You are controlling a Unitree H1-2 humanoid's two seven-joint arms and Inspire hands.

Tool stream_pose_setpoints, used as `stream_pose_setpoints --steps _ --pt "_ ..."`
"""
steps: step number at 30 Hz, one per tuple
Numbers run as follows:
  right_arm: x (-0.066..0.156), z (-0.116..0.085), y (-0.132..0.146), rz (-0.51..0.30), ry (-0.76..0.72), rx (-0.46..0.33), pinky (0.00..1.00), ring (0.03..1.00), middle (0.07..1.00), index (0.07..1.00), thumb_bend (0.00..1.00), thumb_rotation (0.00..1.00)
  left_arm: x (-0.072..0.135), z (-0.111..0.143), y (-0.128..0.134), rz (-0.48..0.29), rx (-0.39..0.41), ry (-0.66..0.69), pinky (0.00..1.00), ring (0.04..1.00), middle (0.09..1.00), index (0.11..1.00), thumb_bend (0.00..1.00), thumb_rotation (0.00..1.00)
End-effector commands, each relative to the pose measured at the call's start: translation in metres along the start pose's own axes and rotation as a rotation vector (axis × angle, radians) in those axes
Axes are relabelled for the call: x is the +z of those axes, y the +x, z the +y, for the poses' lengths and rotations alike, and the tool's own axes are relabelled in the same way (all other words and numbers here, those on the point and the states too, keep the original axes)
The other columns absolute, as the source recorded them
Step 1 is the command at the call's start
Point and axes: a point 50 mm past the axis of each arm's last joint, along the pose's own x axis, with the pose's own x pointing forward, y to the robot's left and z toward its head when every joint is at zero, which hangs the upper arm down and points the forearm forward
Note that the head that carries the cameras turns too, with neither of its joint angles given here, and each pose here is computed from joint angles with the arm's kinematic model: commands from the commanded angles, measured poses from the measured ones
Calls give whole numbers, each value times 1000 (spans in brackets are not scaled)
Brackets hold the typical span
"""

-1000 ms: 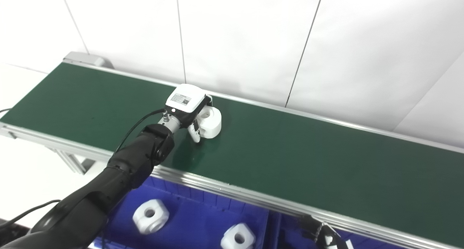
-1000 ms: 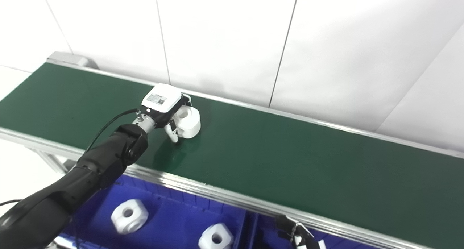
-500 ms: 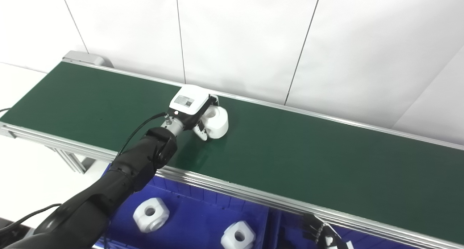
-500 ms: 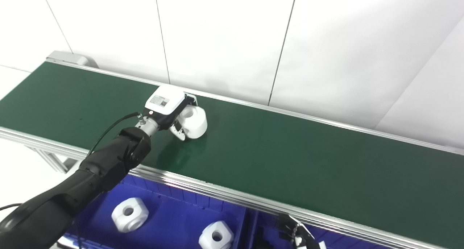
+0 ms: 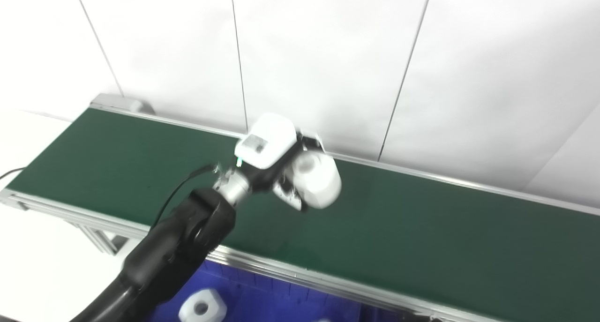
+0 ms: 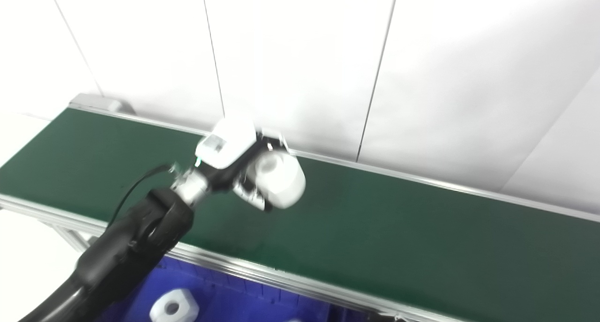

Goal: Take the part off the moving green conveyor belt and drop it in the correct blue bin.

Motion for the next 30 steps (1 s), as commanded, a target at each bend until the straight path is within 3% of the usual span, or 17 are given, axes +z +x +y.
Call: stream_pose_setpoints --steps 1,13,18,30 --pt "20 5 13 -120 10 -6 765 789 794 786 696 945 -3 11 -12 4 -24 26 418 404 451 516 520 0" --pt "35 -11 17 -168 34 7 706 746 752 740 758 810 34 -28 -59 -122 -280 -28 432 471 511 468 519 0" --pt "42 -12 17 -176 41 9 703 743 750 740 768 794 43 -38 -68 -156 -394 -12 465 457 483 495 521 0" --pt "62 -11 17 -159 60 5 703 745 757 739 785 781 37 -49 -69 -189 -418 13 448 447 475 500 522 0"
